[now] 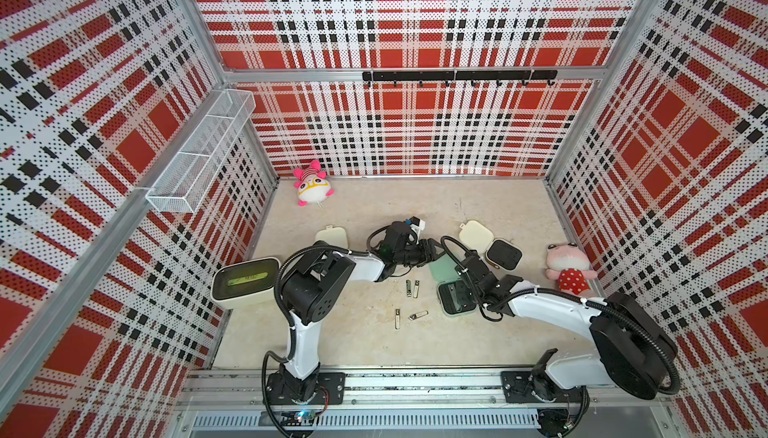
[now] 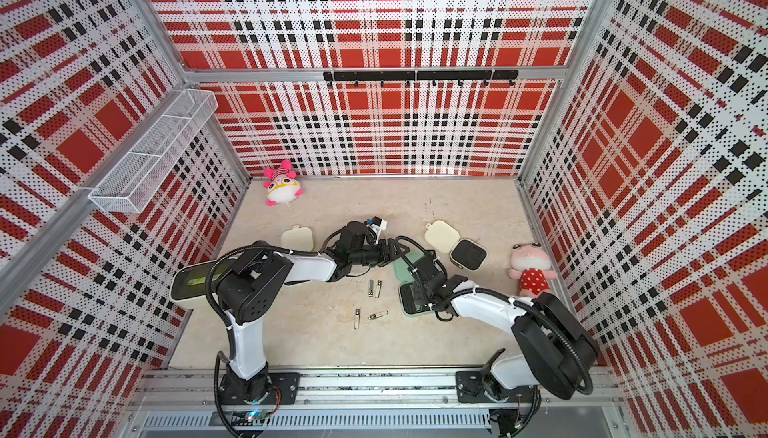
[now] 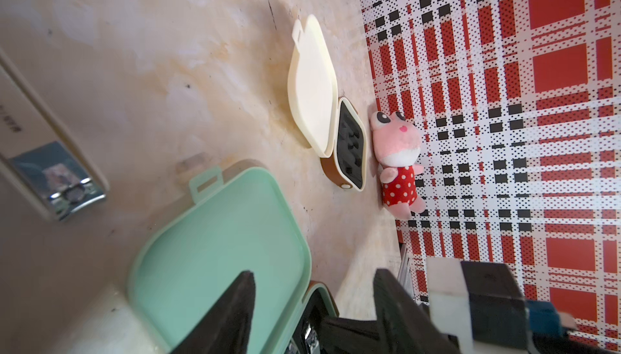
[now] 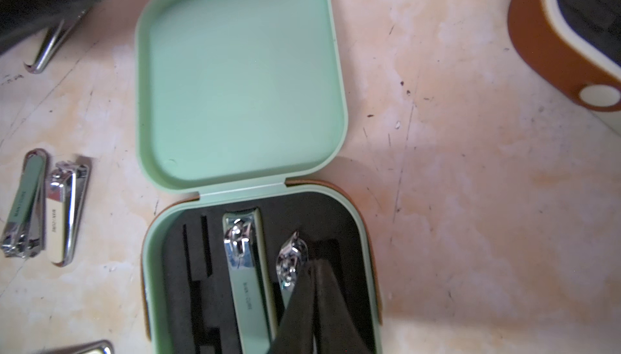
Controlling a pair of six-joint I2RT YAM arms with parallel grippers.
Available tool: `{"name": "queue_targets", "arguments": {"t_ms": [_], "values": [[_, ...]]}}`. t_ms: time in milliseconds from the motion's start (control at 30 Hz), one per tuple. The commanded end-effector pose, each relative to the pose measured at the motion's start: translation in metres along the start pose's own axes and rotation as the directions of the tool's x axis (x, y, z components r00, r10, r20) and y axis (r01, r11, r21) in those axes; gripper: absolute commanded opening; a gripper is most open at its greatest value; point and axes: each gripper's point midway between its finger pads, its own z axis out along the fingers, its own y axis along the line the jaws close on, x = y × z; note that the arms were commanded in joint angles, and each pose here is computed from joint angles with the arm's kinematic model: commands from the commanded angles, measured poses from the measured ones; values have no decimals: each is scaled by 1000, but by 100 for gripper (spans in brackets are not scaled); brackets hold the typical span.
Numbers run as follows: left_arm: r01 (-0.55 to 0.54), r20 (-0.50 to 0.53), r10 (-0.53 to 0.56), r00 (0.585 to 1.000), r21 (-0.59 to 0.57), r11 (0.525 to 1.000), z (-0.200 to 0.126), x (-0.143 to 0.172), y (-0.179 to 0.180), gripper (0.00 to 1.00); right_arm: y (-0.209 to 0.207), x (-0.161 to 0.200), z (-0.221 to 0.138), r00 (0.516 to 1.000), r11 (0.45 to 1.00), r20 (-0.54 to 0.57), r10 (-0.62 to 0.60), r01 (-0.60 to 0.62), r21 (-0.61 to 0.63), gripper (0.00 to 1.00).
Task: Organize nail clipper sets
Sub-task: Place the nail clipper in the storage box.
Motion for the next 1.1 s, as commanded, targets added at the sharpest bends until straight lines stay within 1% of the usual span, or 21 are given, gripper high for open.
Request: {"name": "queue_targets", "arguments": {"t_ms": [0,233,400,567,867,1067], "values": [[-22,16,21,1000,31,999,-9,-6,-13,61,-3,3,3,1000,1000,-5,25,-24,3,8],[-24,24,24,999,33,999,-13,-9,-15,61,-4,5,4,1000,1000,-11,26,-26,7,8],[-27,36,26,999,34,999,-19,-12,-16,61,-4,-3,-2,1000,999,10,28,-28,15,9],[-26,42,24,999,35,999,-22,-14,-17,61,-2,-15,-10,999,999,40,30,-30,16,13],[-25,50,23,998,31,999,-27,-15,-15,61,7,-10,-7,1000,999,8,12,-12,-33,13],[-20,49,18,999,25,1000,-29,-15,-12,61,7,-8,-5,1000,999,1,10,-10,-30,13]]}}
